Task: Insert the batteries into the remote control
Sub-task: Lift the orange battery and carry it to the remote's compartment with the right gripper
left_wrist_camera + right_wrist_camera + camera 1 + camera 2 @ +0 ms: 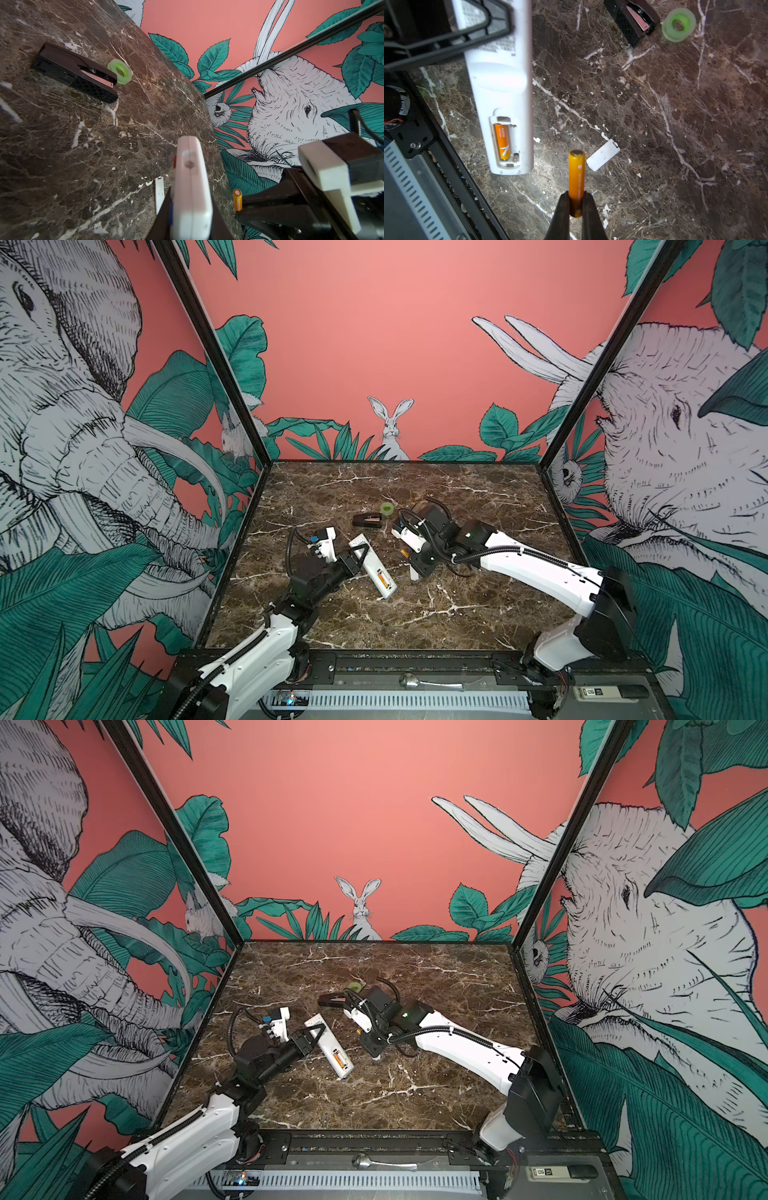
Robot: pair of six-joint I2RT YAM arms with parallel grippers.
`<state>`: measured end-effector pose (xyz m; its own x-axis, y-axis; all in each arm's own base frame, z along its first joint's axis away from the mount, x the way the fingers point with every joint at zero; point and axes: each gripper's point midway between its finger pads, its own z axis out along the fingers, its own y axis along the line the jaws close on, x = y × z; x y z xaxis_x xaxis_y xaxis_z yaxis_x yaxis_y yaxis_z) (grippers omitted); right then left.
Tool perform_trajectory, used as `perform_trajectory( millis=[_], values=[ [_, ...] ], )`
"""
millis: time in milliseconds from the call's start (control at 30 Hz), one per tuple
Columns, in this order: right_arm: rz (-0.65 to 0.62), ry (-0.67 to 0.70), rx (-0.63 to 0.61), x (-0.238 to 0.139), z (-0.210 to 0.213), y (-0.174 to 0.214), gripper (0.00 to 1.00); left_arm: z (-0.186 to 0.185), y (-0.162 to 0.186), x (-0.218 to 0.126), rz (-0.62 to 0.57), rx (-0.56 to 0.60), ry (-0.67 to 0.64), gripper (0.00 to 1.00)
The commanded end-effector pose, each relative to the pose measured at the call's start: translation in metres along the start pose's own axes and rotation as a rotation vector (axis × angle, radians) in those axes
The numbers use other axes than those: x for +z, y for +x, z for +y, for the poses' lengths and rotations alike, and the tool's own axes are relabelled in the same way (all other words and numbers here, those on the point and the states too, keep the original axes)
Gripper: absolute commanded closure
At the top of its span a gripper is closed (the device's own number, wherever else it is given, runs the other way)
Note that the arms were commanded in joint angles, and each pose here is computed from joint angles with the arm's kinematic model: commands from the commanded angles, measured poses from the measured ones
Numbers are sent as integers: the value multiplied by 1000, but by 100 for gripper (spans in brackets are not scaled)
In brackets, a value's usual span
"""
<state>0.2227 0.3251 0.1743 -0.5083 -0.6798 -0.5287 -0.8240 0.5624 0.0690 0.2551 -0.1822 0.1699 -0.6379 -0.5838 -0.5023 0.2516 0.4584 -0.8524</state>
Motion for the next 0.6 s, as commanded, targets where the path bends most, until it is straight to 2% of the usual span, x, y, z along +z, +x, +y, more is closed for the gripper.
perform_trajectory(
  millis=[0, 567],
  values=[
    [-32, -37, -7, -3, 14, -15, 100, -9, -10, -3, -52, -9, 38, 100],
    [10, -133, -47, 15, 46, -19, 100, -5, -13, -4, -73, -28, 24, 100]
  ],
)
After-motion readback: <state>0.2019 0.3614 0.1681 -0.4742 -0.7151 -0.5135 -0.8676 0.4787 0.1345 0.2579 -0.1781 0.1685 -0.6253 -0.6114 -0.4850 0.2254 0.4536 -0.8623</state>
